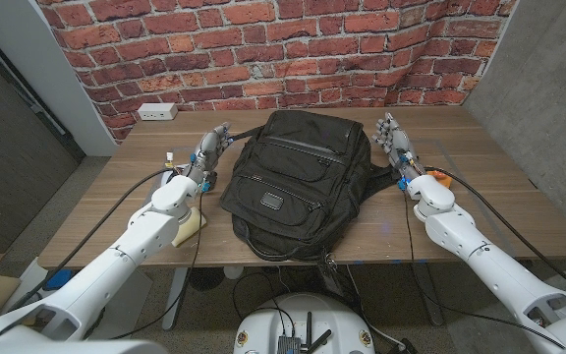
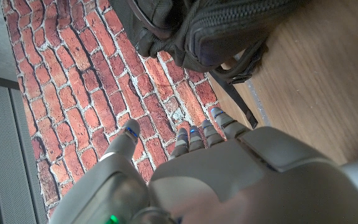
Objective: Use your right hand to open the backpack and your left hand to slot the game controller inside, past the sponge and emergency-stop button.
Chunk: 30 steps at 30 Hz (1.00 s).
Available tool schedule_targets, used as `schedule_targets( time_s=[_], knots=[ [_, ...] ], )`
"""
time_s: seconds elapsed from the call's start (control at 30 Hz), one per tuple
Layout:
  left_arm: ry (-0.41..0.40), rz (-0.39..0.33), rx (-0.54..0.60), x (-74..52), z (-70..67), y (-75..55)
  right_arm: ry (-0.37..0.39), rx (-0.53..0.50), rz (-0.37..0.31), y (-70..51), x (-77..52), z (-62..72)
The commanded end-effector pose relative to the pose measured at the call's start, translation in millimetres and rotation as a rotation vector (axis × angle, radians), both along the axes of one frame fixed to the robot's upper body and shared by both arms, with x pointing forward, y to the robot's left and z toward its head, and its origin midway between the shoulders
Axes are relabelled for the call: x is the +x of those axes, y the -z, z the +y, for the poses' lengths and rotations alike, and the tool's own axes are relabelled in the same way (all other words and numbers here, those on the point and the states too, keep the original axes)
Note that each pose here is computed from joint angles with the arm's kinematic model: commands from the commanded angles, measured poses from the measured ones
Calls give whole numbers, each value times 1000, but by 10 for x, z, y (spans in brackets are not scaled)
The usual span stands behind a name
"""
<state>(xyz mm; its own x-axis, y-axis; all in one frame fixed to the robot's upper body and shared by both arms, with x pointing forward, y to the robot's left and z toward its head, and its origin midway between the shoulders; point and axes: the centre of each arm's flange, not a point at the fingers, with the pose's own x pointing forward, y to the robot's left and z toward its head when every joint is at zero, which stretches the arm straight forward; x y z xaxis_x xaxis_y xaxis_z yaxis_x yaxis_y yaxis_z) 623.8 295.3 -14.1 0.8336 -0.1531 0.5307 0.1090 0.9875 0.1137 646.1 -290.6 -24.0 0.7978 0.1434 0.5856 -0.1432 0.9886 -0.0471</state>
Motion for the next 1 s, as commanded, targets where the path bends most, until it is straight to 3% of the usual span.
schedule_targets(
  time_s=[0.03, 0.6, 1.0],
  knots=[
    [-38, -11, 95, -178, -34, -174, 2, 25, -31, 69, -2, 5],
    [-155, -10, 296, -434, 98, -405, 21, 29, -34, 83, 17, -28],
    [-286, -9, 458, -584, 251, -539, 35, 36, -33, 107, 8, -25]
  ],
)
